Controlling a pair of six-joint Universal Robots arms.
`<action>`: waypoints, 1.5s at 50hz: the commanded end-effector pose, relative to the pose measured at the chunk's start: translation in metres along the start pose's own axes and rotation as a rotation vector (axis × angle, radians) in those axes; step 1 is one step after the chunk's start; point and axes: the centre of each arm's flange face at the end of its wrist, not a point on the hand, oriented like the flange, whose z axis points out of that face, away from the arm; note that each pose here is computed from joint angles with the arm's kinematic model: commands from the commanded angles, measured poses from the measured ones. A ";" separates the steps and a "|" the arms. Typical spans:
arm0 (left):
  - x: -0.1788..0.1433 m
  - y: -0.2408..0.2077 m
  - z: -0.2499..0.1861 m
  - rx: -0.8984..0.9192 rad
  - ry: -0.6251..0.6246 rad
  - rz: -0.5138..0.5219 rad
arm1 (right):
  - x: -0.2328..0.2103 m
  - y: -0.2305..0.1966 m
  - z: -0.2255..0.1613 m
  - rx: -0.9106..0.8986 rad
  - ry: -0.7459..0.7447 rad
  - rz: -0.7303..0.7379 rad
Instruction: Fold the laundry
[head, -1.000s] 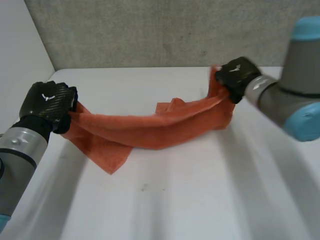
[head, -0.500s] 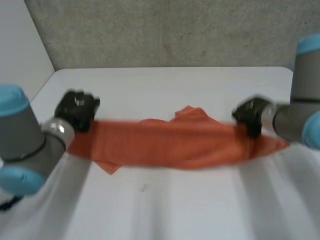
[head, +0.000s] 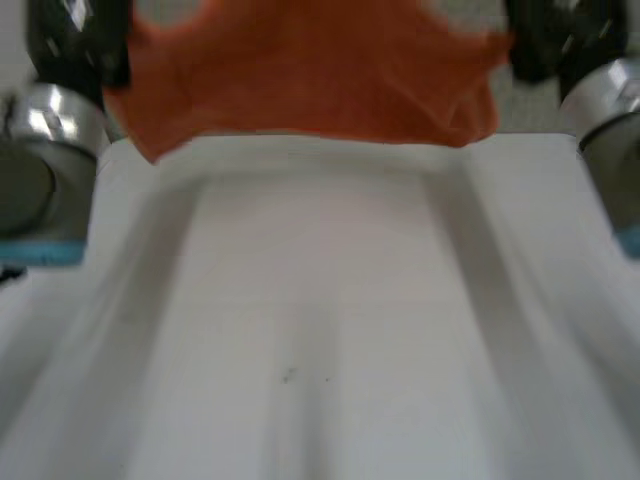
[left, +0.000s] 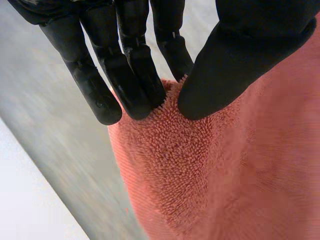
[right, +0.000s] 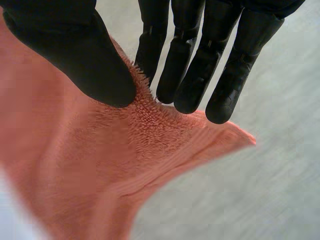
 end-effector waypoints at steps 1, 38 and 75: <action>0.044 0.087 -0.060 -0.299 0.142 -0.010 | -0.040 0.086 -0.032 -0.302 -0.140 -0.014; 0.003 0.027 -0.185 -0.756 0.409 -0.006 | 0.012 0.081 -0.150 -0.891 -0.452 -0.429; 0.079 0.149 -0.061 -0.506 0.223 0.100 | -0.070 0.229 0.014 -0.416 -0.205 -0.439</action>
